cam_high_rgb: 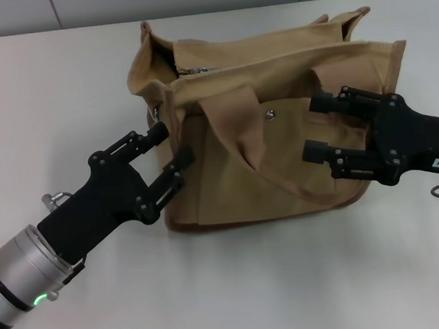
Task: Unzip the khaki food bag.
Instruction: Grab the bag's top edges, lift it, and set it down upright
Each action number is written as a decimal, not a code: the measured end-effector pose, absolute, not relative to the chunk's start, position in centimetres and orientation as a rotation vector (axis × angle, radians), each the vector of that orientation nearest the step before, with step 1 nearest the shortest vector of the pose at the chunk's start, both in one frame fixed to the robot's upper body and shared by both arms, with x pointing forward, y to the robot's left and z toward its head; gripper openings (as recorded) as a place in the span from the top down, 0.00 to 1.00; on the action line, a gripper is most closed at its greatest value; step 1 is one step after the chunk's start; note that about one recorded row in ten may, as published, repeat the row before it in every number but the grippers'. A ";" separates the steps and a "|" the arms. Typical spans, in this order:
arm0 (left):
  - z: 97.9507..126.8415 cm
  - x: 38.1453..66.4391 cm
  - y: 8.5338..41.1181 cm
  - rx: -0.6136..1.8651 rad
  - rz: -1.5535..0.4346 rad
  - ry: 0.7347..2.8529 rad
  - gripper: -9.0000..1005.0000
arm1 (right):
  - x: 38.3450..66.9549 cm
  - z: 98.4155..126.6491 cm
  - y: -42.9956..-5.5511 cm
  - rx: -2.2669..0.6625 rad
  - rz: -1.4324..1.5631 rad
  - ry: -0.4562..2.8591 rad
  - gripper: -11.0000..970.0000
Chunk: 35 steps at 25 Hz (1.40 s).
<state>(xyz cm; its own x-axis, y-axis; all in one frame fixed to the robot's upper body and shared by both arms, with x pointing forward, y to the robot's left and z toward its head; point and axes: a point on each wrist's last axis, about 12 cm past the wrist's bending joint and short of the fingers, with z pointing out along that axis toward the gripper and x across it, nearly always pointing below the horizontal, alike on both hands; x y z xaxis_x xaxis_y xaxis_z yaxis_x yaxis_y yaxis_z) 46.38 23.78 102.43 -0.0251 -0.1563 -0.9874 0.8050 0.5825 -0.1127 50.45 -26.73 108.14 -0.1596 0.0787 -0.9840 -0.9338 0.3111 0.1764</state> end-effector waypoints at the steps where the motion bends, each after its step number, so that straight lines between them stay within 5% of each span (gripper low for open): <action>1: 102.4 46.4 23.8 0.603 -0.846 1.392 0.36 | 50.4 108.1 -26.7 -0.844 1.109 1.428 0.21; 9: 102.3 46.4 23.8 0.601 -0.842 1.400 0.71 | 50.4 108.1 -26.6 -0.840 1.115 1.429 0.21; 19: 102.4 46.4 24.0 0.593 -0.832 1.392 0.93 | 50.7 108.3 -26.5 -0.844 1.113 1.421 0.22; 29: 105.4 48.1 29.7 0.477 -0.634 1.269 0.94 | 51.1 108.3 -26.2 -0.780 1.115 1.400 0.22; 35: 108.5 49.8 30.0 0.504 -0.647 1.100 0.94 | 51.3 108.1 -25.8 -0.677 1.078 1.339 0.23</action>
<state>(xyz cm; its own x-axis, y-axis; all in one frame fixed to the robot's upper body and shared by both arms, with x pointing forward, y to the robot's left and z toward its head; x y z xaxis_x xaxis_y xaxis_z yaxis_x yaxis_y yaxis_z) 49.82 29.98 108.47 0.3056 -0.2254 -0.9251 0.6984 0.7135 0.0569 51.27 -25.82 108.15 -0.1020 0.2227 -0.9695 -0.8995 0.3956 0.1856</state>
